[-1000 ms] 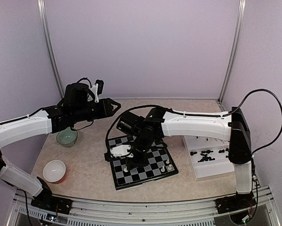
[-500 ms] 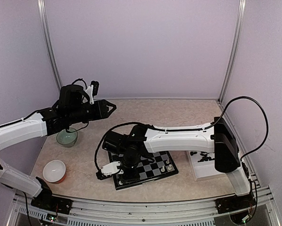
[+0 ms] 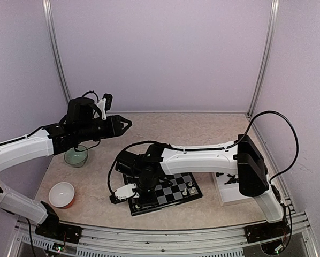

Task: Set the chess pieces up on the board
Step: Place the rook at a1.

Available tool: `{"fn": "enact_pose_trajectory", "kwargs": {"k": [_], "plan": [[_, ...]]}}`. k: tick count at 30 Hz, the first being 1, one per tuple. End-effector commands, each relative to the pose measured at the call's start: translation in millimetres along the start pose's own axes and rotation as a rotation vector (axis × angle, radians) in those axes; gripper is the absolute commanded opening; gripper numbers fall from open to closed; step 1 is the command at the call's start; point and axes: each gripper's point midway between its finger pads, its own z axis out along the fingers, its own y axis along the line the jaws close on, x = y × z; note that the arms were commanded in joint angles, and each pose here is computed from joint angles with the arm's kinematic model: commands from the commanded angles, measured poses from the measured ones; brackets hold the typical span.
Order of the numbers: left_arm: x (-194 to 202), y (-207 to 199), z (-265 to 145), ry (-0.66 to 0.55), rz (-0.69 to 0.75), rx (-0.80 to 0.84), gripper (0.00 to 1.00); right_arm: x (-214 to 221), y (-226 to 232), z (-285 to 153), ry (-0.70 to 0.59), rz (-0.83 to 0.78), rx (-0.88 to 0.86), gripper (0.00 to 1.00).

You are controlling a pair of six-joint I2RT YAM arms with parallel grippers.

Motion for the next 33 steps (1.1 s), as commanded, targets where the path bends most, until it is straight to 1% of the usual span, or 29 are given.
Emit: {"fn": "enact_pose_trajectory", "kwargs": {"k": [1,6,9,15,19,22,27,30,33], "plan": [[-0.6,1.1,2.2,-0.011,0.006,0.015,0.49,-4.5,-8.1,2.9,-0.002,0.014,0.028,0.1],[1.1,1.9,2.1,-0.008,0.004,0.017,0.49,-3.6,-10.3,4.5,0.003,0.015,0.036,0.23],[2.3,2.5,2.5,-0.006,0.003,0.016,0.49,-4.4,-9.4,4.0,0.001,0.015,0.034,0.28],[4.6,2.6,3.5,0.002,-0.001,0.019,0.49,-7.4,-7.9,-8.0,-0.021,0.009,0.03,0.35],[4.8,1.0,7.2,0.01,0.0,0.026,0.49,7.8,-25.0,-39.4,-0.052,0.042,0.067,0.36],[4.4,-1.9,12.3,0.023,0.0,0.038,0.49,35.2,-56.2,-76.7,-0.065,0.085,0.172,0.37],[2.9,-8.7,28.5,0.049,0.003,0.061,0.49,102.1,-101.9,-142.0,-0.08,0.214,0.344,0.37],[3.4,-21.6,40.5,0.069,0.039,0.097,0.49,152.3,-122.5,-184.5,-0.086,0.316,0.465,0.37],[-0.6,-42.1,49.1,0.066,0.083,0.132,0.49,214.0,-135.3,-217.2,-0.098,0.459,0.559,0.35]]}}
